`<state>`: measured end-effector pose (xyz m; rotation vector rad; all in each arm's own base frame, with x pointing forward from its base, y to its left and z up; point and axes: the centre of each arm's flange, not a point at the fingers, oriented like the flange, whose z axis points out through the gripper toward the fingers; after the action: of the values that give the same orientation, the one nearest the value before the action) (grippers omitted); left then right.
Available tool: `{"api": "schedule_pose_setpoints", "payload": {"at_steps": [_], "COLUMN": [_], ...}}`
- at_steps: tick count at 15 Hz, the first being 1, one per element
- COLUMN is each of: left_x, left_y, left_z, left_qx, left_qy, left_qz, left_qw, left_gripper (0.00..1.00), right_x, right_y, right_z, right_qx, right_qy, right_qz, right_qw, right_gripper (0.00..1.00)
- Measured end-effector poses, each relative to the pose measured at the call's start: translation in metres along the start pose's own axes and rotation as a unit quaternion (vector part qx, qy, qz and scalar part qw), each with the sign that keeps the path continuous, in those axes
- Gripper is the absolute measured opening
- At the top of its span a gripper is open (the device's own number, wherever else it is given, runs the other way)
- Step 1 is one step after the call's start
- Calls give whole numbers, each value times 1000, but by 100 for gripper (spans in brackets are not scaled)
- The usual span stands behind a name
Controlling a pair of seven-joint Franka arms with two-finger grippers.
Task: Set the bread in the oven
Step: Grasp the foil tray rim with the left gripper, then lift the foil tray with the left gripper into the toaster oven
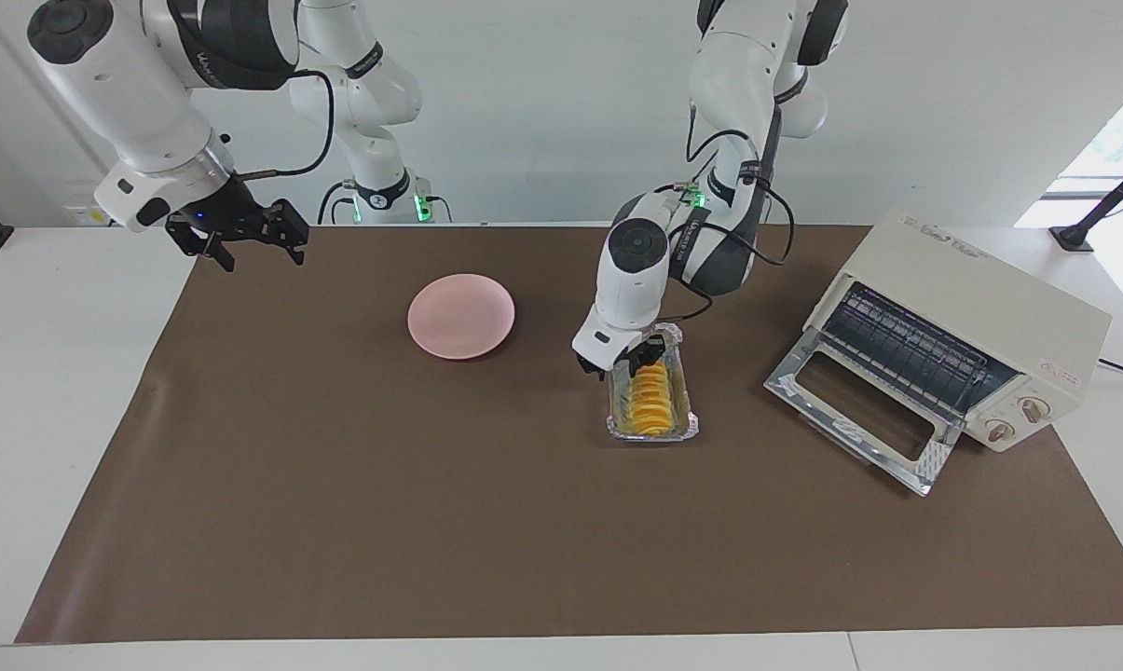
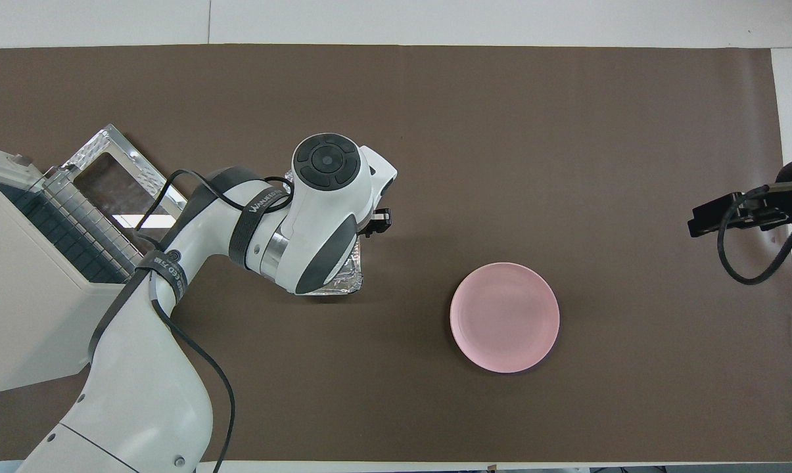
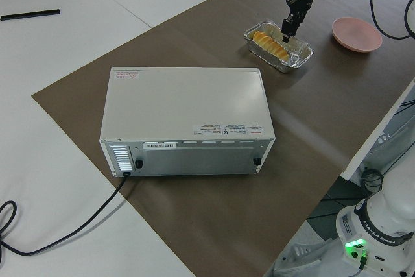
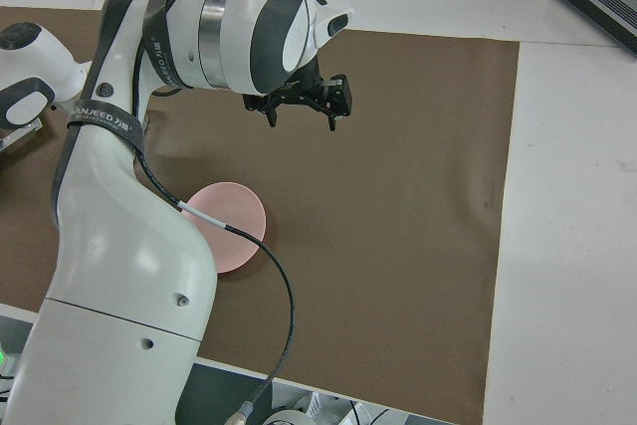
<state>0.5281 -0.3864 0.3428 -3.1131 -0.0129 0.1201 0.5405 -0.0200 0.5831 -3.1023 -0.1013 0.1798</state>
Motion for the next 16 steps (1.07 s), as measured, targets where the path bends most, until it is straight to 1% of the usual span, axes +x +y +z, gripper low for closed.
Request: {"api": "schedule_pose_setpoints", "payload": {"at_steps": [1, 2, 3, 4, 5, 7, 8, 9, 10, 16], "left_x": [-2, -4, -6, -8, -9, -11, -12, -13, -13, -8], "left_y": [2, 3, 4, 5, 4, 4, 4, 4, 4, -1], "left_z": [2, 4, 6, 9, 11, 15, 17, 18, 18, 11], "left_qx": [1, 2, 3, 5, 6, 8, 9, 10, 10, 8], "left_qy": [-1, -2, -4, -5, -7, -10, -12, -12, -12, -7], "left_qz": [1, 2, 3, 4, 3, 4, 4, 4, 4, -11], "left_qw": [1000, 1000, 1000, 1000, 1000, 1000, 1000, 1000, 1000, 1000], "left_gripper": [41, 41, 37, 37, 33, 30, 23, 11, 2, 2], "right_x": [0, 0, 0, 0, 0, 0, 0, 0, 0, 0], "right_y": [0, 0, -2, -3, -6, -11, -12, -13, -13, -14], "right_z": [-2, -3, -4, -5, -7, -10, -11, -12, -12, -15], "right_qx": [-12, -22, -27, -28, -29, -29, -29, -27, -25, -23], "right_qy": [1, 1, 1, 2, 3, 5, 6, 7, 7, 11], "right_qz": [-2, -4, -6, -8, -11, -15, -16, -16, -16, -16], "right_qw": [1000, 1000, 1000, 1000, 1000, 999, 999, 999, 1000, 1000], "right_gripper": [100, 100, 100, 100, 100, 100, 100, 100, 100, 100]}}
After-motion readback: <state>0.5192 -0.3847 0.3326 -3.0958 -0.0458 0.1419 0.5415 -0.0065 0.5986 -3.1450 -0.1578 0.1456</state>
